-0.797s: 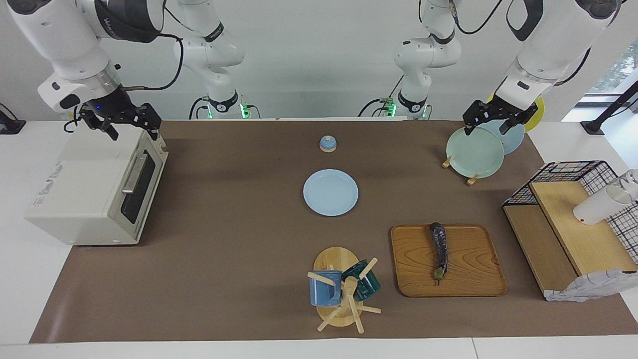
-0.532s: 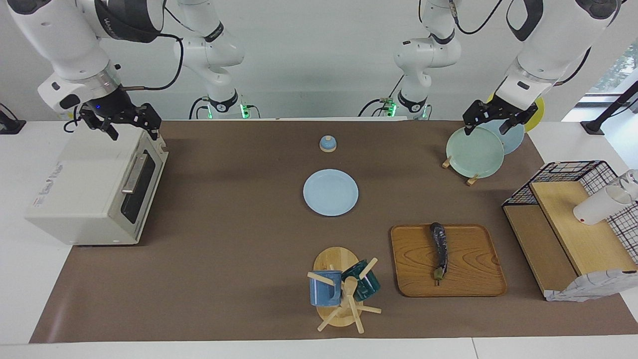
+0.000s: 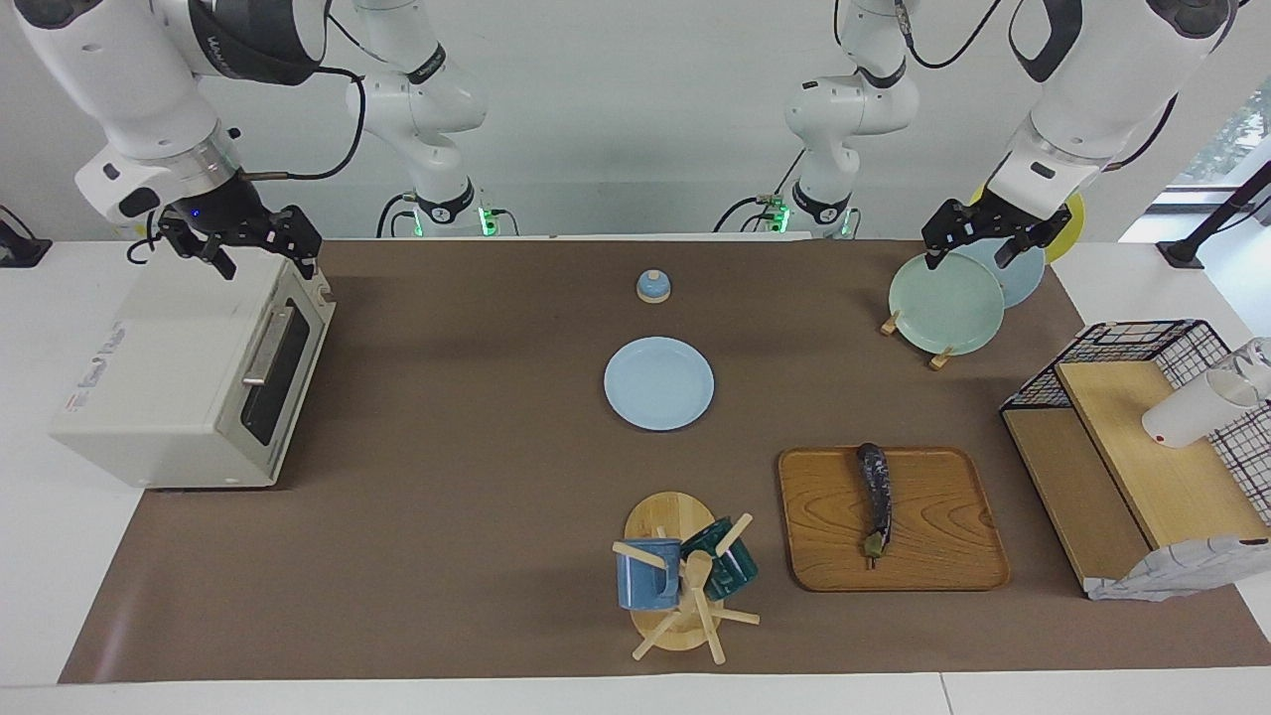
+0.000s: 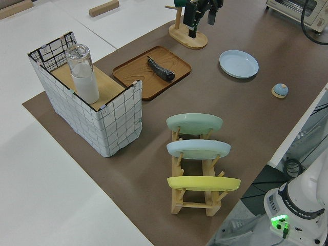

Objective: Put eggplant into oven

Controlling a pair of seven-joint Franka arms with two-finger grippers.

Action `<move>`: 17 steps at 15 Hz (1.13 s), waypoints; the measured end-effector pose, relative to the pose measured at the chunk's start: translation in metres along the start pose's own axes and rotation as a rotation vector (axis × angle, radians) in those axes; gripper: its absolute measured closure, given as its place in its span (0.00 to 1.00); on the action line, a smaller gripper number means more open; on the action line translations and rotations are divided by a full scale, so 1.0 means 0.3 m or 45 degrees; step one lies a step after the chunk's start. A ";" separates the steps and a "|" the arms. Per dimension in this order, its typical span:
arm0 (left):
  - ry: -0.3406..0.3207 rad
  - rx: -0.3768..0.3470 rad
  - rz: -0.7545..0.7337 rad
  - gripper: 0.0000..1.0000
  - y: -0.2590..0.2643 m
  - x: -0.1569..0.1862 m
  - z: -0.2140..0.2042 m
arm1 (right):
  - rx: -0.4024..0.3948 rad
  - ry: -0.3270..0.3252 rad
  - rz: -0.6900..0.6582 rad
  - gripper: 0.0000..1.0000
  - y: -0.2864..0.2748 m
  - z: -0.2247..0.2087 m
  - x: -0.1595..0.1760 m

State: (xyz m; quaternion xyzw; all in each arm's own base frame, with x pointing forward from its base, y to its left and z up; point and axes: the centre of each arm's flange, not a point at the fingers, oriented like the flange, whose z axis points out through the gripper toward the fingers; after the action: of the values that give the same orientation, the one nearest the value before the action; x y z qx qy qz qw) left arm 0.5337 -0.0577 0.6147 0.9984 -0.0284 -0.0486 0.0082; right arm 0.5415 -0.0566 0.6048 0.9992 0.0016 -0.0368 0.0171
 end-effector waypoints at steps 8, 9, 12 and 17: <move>0.026 -0.001 0.000 0.00 0.000 0.007 -0.006 | 0.000 0.000 0.000 0.00 0.000 0.000 0.000; 0.033 -0.001 0.000 0.00 0.000 0.009 -0.007 | 0.000 0.000 0.000 0.00 0.000 0.000 0.000; 0.044 -0.002 0.001 0.00 0.002 0.013 -0.008 | 0.000 0.000 0.000 0.00 0.000 0.000 0.000; 0.064 -0.007 0.004 0.00 0.006 0.066 0.045 | 0.000 0.000 0.000 0.00 0.000 0.000 0.000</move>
State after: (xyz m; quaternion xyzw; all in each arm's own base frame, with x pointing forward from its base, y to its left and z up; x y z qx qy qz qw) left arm 0.5520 -0.0609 0.5994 0.9992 -0.0298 -0.0234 0.0117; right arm 0.5415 -0.0566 0.6047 0.9992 0.0016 -0.0368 0.0171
